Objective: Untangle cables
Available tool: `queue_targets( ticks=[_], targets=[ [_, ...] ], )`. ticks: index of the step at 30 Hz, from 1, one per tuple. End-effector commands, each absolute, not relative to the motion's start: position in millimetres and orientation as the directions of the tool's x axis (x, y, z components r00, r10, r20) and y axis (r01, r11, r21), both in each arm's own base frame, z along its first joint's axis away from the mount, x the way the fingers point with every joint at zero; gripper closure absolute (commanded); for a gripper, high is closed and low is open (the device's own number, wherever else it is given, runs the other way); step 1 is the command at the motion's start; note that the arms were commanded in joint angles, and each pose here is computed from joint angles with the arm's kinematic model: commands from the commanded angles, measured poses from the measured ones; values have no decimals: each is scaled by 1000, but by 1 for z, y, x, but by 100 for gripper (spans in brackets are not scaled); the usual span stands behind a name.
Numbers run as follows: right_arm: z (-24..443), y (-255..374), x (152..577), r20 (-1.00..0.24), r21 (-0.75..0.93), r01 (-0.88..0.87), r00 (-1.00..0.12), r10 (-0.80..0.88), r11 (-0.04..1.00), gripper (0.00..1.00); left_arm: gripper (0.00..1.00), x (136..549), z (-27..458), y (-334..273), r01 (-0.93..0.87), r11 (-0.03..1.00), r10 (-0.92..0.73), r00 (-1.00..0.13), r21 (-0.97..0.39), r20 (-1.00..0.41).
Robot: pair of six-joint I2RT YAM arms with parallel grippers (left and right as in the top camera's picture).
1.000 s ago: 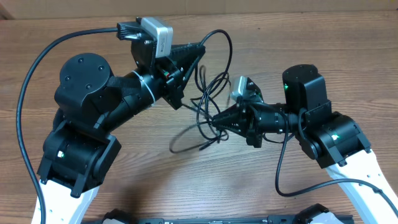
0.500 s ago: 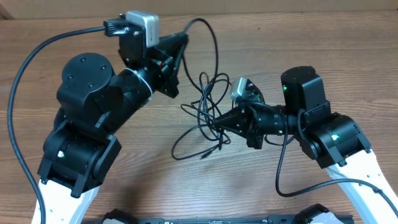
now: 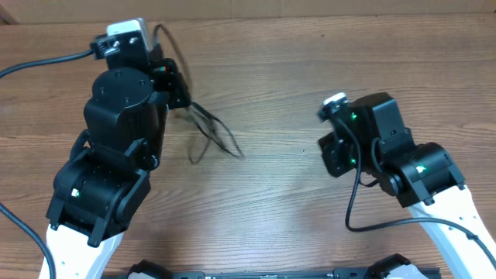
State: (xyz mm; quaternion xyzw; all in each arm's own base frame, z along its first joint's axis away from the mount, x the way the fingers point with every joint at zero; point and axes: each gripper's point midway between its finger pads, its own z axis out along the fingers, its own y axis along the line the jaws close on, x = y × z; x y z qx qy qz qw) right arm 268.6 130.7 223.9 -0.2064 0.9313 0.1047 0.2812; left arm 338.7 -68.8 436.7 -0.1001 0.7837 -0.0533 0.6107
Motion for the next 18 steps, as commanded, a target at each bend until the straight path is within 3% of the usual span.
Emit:
queue_targets(
  ticks=[1, 4, 6, 7, 8, 9, 11, 18],
  targets=[
    [236, 112, 285, -599, 91, -314, -775, -200, 945, 96, 96, 326, 457, -50, -159, 962, -248, -165, -222, -955],
    [243, 136, 280, -627, 173, -444, -738, -250, 879, 96, 96, 327, 454, -68, -61, 969, -249, -203, -241, -947],
    [252, 158, 273, -660, 233, -558, -693, -292, 797, 91, 96, 326, 454, -85, 30, 964, -250, -230, -263, -941],
    [254, 161, 272, -666, 243, -573, -685, -295, 782, 84, 96, 326, 455, -90, 59, 961, -251, -236, -271, -939],
    [258, 168, 270, -677, 267, -597, -675, -293, 756, 64, 96, 325, 457, -101, 116, 951, -251, -248, -286, -936],
    [260, 171, 269, -684, 279, -607, -669, -291, 744, 50, 96, 323, 459, -111, 174, 938, -251, -258, -300, -933],
    [265, 177, 268, -697, 299, -629, -658, -285, 718, 34, 96, 319, 463, -126, 257, 912, -249, -269, -319, -930],
    [275, 189, 262, -719, 346, -673, -638, -276, 654, 9, 96, 298, 492, -173, 541, 762, -250, -260, -355, -933]
  ],
)
